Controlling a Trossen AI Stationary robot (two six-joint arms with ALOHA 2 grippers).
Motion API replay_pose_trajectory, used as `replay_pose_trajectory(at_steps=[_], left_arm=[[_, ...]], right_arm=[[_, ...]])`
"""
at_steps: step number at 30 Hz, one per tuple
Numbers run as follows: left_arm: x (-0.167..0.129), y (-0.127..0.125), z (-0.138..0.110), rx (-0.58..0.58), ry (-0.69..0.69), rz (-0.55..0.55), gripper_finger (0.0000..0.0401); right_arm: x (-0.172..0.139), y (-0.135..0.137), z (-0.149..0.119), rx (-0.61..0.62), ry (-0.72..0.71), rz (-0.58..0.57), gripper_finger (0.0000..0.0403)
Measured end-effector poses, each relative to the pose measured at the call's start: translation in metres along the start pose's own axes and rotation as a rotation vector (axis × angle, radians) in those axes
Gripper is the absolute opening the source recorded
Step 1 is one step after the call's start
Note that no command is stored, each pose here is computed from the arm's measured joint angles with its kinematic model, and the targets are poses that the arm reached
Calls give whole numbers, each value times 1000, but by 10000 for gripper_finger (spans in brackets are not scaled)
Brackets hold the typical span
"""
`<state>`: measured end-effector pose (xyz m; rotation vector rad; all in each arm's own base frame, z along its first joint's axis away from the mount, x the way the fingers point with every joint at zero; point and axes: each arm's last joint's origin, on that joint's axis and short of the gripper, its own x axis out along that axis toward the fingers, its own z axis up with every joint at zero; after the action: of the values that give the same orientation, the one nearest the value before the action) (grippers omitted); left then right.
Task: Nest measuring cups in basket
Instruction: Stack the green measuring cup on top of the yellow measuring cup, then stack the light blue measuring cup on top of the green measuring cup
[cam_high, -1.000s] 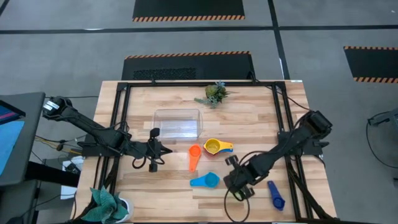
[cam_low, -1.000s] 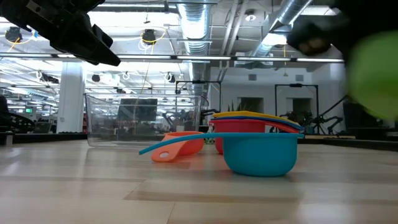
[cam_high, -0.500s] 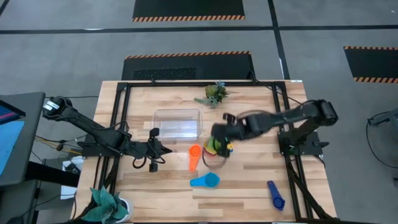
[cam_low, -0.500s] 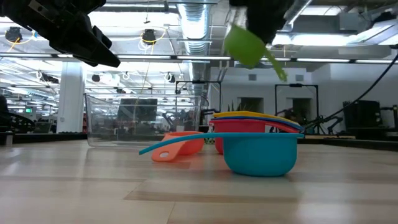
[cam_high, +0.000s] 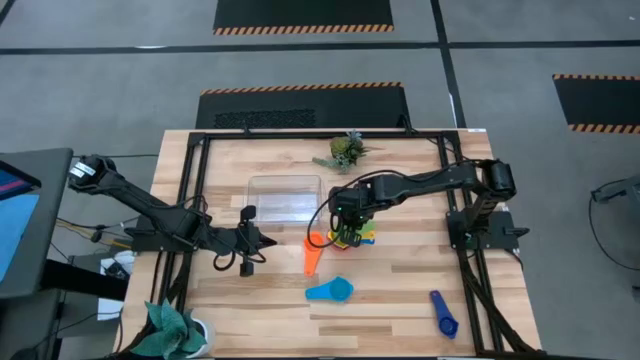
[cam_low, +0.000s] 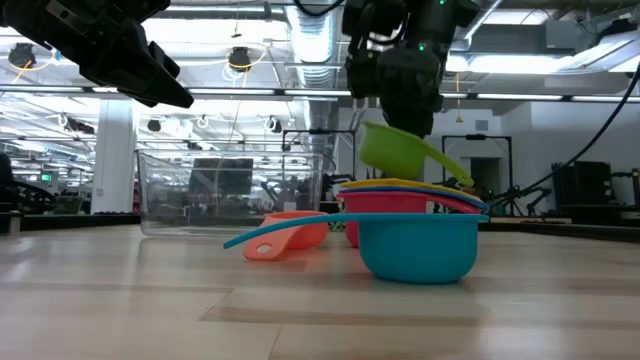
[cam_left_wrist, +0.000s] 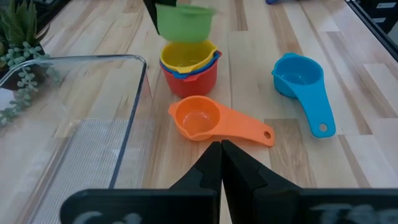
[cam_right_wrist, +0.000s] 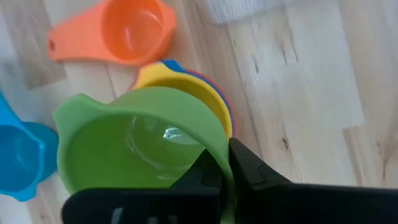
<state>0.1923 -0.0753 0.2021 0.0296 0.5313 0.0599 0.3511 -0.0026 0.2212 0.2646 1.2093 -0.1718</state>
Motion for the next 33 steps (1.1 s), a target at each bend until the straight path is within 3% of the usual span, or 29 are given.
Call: replay_pose_trajectory(at_steps=[7, 17, 23, 29, 33], left_arm=[[0, 0, 0, -3, 0, 0, 0], [0, 0, 0, -6, 1, -1, 0], [0, 0, 0, -9, 1, -2, 0], [0, 0, 0, -10, 1, -3, 0], [0, 0, 0, -8, 4, -5, 0]], right_arm=[[9, 0, 1, -6, 9, 1, 21], [8, 1, 1, -31, 12, 13, 124], [8, 0, 0, -35, 21, 10, 166], [7, 0, -12, -37, 144, -22, 180], [5, 14, -29, -49, 266, -49, 174]])
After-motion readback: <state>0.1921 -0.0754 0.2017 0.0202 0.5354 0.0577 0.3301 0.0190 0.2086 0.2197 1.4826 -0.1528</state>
